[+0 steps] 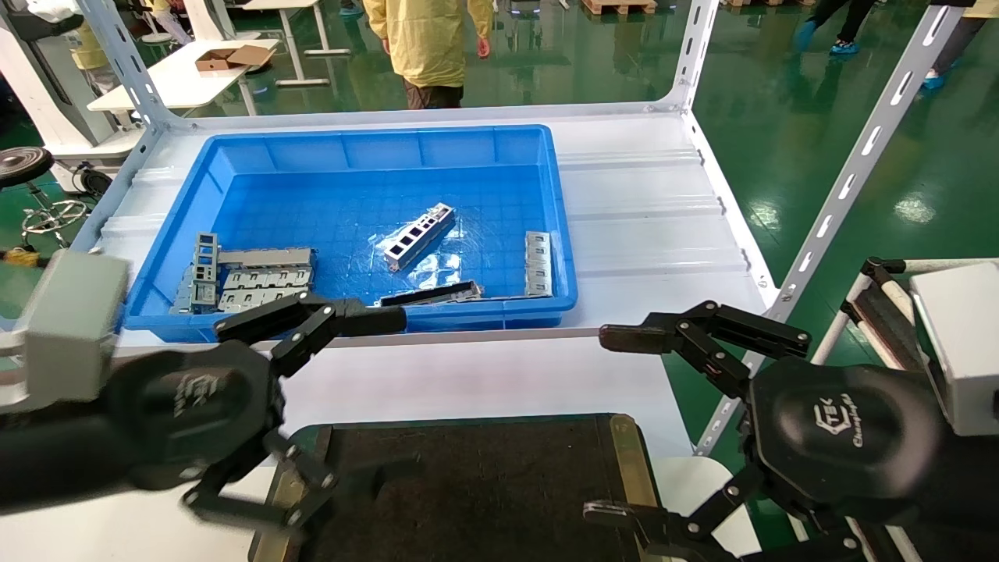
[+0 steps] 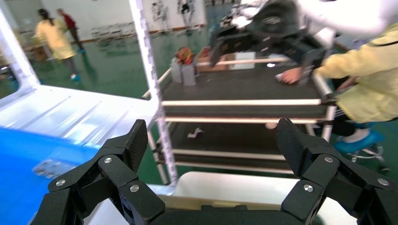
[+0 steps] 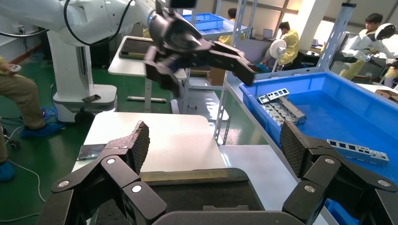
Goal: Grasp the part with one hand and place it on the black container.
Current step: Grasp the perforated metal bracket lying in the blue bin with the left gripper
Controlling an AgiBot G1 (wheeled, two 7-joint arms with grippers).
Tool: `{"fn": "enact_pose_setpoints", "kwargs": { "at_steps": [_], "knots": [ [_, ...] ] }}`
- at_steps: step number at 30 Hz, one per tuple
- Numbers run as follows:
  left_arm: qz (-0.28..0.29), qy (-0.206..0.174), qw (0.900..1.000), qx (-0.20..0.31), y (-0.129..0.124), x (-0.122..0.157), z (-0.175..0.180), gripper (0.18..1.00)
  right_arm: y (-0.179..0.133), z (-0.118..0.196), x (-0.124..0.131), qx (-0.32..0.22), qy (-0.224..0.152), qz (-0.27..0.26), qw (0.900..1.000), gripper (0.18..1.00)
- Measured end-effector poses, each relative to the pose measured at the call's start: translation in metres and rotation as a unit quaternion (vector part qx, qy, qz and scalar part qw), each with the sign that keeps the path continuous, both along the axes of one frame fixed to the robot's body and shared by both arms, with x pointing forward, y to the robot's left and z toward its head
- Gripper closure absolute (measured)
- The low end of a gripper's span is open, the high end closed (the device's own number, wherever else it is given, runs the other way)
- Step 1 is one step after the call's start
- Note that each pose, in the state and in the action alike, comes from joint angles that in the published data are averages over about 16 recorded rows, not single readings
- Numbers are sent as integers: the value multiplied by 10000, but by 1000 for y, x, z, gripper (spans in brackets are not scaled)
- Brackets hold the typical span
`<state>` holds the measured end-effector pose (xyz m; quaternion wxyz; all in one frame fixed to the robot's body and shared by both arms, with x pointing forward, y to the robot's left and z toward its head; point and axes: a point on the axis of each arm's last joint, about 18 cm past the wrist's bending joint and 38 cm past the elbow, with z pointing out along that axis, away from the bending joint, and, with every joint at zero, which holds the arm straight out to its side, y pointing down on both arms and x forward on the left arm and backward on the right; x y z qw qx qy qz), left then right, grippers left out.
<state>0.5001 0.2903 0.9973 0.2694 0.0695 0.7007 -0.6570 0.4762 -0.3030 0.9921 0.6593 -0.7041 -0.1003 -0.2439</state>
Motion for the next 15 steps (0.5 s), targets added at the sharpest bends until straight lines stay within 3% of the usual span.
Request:
{"fn": "enact_pose_setpoints", "kwargs": {
  "at_steps": [15],
  "knots": [
    [1068, -155, 9941, -109, -8, 62, 19, 184, 0, 0, 0, 0, 0, 0, 10000, 178]
  ]
}}
